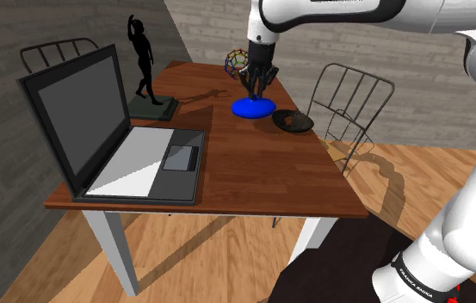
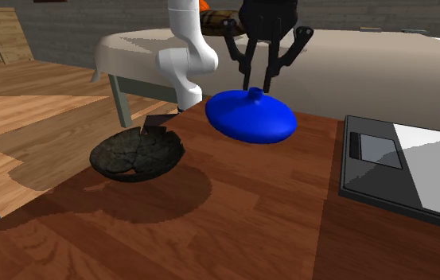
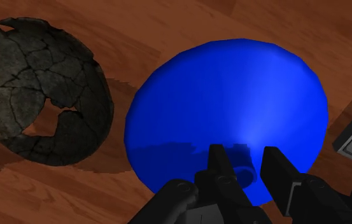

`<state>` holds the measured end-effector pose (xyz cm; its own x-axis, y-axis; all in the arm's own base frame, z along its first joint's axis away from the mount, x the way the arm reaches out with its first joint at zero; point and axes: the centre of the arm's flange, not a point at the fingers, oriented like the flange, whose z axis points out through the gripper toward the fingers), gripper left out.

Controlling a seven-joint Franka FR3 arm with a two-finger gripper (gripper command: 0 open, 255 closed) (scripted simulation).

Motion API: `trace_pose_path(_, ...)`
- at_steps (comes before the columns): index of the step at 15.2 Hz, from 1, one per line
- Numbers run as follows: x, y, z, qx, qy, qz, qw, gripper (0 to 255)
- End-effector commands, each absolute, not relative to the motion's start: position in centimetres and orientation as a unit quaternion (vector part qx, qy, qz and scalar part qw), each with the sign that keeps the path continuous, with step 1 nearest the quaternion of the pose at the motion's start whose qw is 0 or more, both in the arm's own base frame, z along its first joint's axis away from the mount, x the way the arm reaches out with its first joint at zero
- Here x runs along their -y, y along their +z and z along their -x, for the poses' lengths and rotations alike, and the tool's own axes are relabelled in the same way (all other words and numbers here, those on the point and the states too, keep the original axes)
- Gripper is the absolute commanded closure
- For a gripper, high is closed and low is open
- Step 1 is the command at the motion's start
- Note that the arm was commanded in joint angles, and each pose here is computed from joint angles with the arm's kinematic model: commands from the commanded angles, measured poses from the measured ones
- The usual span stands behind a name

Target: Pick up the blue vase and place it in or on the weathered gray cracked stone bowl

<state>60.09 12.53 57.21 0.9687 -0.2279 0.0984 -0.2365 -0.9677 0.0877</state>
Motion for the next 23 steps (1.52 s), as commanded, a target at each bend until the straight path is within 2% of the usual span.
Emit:
trace_pose_path(1,-12.5,58.4,-60.1,0.117,0.044,-0.991,0.049,255)
trace_pose_path(4,-12.5,60.0,-60.1,0.117,0.044,-0.991,0.049,255)
trace_pose_path(20,7.6,64.7,-55.7,0.117,0.044,-0.991,0.049,255)
trace_pose_path(23,7.8,63.7,-55.6,0.117,0.044,-0.991,0.049,255)
